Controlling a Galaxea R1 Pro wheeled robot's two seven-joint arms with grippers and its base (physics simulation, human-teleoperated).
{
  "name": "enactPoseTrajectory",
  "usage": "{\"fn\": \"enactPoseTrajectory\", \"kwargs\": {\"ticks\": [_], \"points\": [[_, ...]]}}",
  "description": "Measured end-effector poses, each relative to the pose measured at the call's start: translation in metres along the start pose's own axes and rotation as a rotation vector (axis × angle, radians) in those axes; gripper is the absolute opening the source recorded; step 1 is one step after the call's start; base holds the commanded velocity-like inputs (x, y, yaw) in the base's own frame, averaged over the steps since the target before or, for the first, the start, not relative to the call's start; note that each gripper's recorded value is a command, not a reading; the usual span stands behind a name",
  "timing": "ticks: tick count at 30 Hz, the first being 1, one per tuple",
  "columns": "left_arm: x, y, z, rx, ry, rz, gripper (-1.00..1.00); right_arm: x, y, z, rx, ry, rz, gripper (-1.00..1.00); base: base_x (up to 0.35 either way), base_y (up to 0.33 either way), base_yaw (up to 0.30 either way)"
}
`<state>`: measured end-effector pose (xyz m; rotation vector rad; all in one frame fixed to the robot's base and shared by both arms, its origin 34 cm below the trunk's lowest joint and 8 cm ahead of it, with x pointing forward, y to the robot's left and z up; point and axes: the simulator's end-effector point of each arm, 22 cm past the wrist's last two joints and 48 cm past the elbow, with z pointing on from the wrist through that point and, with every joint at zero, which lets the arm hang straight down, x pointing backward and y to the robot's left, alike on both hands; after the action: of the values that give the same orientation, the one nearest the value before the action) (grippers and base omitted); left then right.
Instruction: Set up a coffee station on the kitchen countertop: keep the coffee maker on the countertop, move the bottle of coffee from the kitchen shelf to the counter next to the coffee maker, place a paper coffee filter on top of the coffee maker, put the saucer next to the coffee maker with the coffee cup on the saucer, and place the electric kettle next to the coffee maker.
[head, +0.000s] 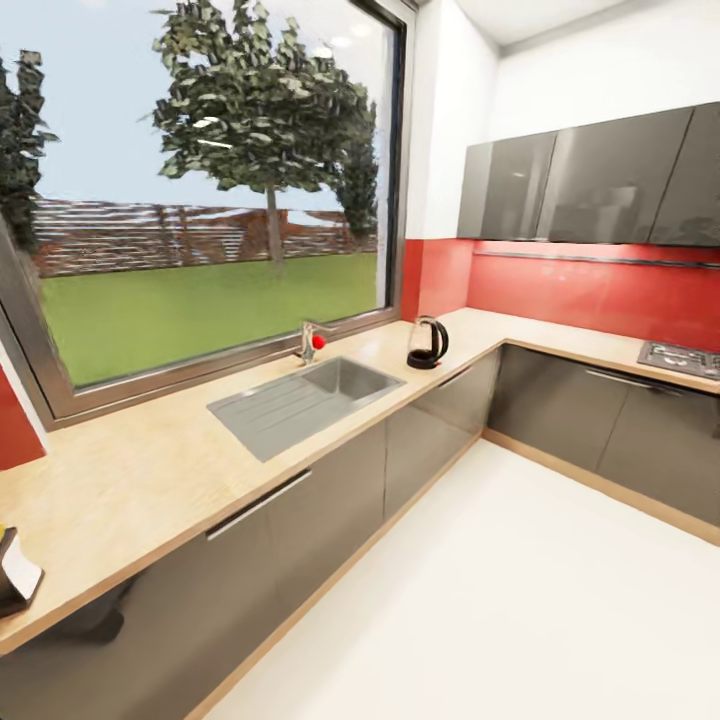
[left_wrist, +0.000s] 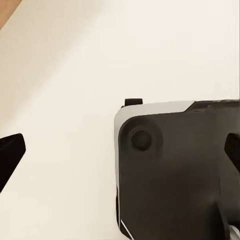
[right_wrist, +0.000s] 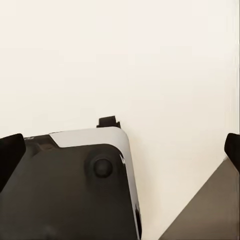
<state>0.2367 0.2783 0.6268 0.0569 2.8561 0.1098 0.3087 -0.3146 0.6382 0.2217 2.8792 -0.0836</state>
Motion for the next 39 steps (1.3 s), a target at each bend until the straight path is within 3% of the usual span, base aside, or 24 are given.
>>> {"fn": "enactPoseTrajectory", "kwargs": {"ticks": [8, 33, 39], "points": [[-0.0005, 0.0028, 0.0002, -0.005, -0.002, -0.005, 1.0, 0.0005, -0.0014, 0.0001, -0.001, 0.003, 0.0, 1.0, 0.062, -0.183, -0.187], [-0.0018, 0.0036, 0.0002, -0.008, -0.008, -0.01, 1.0, 0.0005, -0.0014, 0.0001, -0.001, 0.004, 0.0, 1.0, 0.002, -0.004, -0.266], [-0.0014, 0.0068, 0.0001, -0.012, -0.007, -0.009, 1.0, 0.0006, -0.0009, -0.0001, -0.002, 0.003, 0.0, 1.0, 0.173, 0.0, -0.248]]}}
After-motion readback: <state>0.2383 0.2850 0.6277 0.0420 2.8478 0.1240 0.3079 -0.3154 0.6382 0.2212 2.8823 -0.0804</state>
